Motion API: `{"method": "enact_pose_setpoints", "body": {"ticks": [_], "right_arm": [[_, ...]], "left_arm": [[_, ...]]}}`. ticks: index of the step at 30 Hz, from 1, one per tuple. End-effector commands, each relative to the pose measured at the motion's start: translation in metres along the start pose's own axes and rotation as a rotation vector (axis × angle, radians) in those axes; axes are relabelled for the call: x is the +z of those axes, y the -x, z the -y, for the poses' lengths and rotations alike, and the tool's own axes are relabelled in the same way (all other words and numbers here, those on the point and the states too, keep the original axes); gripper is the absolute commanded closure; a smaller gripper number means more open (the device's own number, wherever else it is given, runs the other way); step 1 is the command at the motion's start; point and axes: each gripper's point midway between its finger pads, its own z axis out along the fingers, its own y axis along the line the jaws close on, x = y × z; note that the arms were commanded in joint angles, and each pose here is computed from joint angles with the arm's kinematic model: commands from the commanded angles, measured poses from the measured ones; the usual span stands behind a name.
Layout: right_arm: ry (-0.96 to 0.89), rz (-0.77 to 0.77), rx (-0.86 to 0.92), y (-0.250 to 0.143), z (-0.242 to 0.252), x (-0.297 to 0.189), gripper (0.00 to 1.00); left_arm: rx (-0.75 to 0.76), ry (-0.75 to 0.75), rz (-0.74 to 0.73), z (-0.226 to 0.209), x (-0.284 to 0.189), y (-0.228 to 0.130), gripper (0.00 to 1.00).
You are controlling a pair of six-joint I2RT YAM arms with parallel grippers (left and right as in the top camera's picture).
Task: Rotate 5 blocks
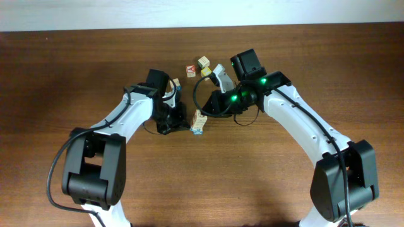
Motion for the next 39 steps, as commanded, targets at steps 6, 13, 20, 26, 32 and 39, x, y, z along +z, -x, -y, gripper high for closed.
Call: {"method": "enact_pose_setpoints", "body": {"ticks": [6,13,20,26,32,39], "right_arm": [[-0.029,-0.022,0.004,-0.002,0.006,0.010,0.96],[-0.029,-0.022,0.004,-0.002,0.006,0.010,0.96],[-0.029,-0.022,0.004,-0.002,0.006,0.010,0.96],[-0.029,-0.022,0.004,-0.002,0.006,0.010,0.96],[-0.029,-0.022,0.004,-0.002,0.006,0.010,0.96],[-0.029,-0.022,0.004,-0.002,0.006,0.010,0.96]], "left_arm": [[0.044,-0.041,0.022,0.021,-0.008,0.001,1.00],[0.049,-0.067,0.020,0.027,-0.007,0.001,1.00],[0.037,-0.071,0.019,0.028,-0.007,0.001,1.00],[0.044,-0.089,0.010,0.033,-0.006,-0.001,1.00],[0.064,-0.091,0.007,0.038,-0.003,-0.004,1.00],[0.064,-0.090,0.008,0.038,-0.003,-0.004,1.00]]}}
